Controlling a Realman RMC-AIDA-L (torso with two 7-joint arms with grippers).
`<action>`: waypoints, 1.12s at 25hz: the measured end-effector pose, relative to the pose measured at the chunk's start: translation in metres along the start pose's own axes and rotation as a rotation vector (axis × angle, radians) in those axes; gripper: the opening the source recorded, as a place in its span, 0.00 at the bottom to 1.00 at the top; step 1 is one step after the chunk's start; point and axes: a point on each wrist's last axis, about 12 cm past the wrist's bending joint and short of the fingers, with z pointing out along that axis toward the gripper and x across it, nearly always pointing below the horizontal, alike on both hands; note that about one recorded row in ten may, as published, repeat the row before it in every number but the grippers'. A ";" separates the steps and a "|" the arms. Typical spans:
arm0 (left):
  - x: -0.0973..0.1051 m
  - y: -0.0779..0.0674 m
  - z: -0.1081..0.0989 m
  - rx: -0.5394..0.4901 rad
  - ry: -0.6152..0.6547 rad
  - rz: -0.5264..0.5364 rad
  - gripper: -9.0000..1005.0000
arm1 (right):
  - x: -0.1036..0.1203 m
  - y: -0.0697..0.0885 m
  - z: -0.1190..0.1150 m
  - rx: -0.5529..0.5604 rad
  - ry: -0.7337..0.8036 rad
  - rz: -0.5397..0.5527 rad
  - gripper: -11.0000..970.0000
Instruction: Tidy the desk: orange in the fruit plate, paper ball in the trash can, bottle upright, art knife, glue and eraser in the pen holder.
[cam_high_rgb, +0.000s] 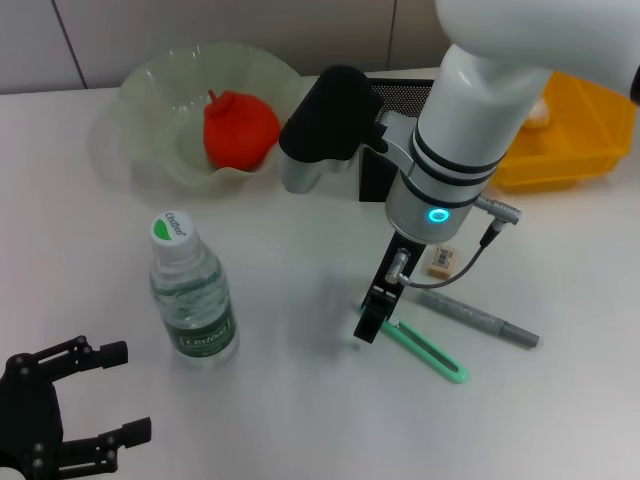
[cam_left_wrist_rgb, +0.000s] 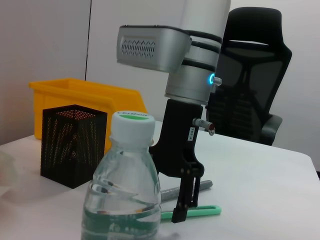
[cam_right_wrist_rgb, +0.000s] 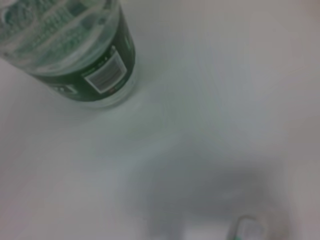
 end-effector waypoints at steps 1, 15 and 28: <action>0.000 0.000 0.000 0.001 0.000 0.000 0.84 | 0.000 -0.001 0.001 0.001 0.003 0.003 0.73; 0.000 -0.001 0.003 0.007 -0.008 -0.005 0.84 | 0.002 -0.004 0.006 0.007 0.017 0.016 0.54; 0.000 -0.001 0.003 0.004 -0.007 -0.002 0.84 | 0.003 -0.001 0.008 -0.014 0.019 0.004 0.31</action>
